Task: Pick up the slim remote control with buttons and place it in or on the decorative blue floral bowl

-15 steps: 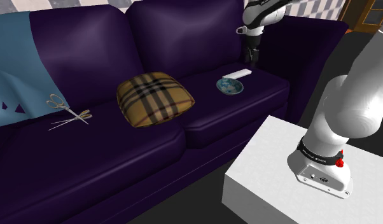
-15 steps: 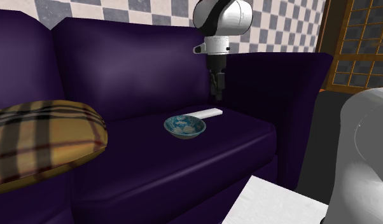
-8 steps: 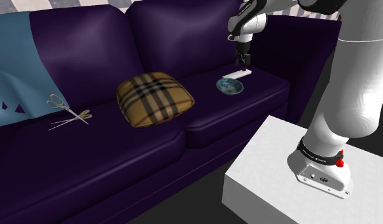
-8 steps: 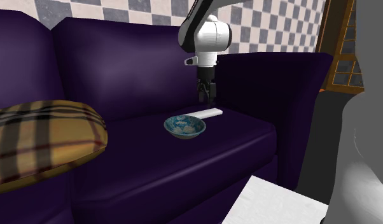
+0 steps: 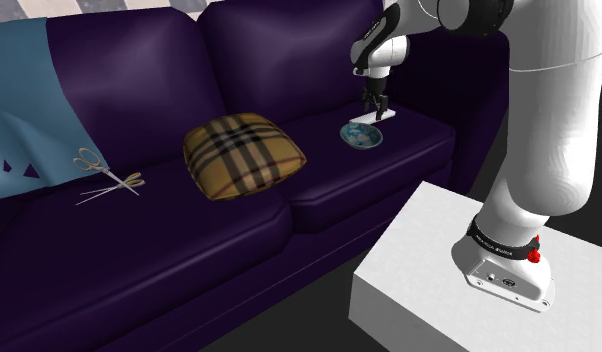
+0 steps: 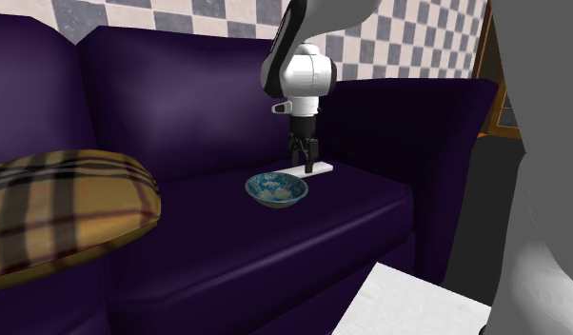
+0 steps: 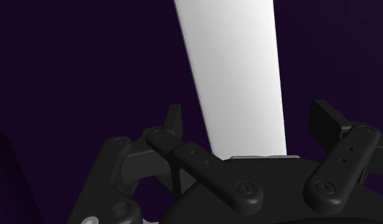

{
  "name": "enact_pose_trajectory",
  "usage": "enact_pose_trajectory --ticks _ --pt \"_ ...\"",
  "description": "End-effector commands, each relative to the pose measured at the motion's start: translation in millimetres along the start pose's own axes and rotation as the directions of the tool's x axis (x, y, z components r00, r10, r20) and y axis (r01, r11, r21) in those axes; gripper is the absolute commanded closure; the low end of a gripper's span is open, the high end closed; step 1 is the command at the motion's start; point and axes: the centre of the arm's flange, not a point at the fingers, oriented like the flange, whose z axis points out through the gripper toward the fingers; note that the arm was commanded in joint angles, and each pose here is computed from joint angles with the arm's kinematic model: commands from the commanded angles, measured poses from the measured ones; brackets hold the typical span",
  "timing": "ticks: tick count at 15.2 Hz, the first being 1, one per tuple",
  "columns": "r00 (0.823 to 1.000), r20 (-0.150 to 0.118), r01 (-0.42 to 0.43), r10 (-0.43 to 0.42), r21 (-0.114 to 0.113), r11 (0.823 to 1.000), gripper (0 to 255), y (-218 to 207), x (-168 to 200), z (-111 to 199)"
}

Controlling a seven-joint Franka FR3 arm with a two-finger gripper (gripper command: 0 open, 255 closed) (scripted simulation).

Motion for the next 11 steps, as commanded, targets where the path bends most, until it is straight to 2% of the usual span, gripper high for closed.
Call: enact_pose_trajectory --ticks 1,9,10,11 --pt "1.0 0.0 0.0 0.0 0.0 1.0 0 1.1 -1.5 12.6" --pt "1.0 0.0 0.0 0.0 0.0 1.0 0 1.1 -1.5 12.6" --pt "1.0 0.0 0.0 0.0 0.0 1.0 255 1.1 -1.5 12.6" --pt "1.0 0.0 0.0 0.0 0.0 1.0 255 1.1 -1.5 12.6"
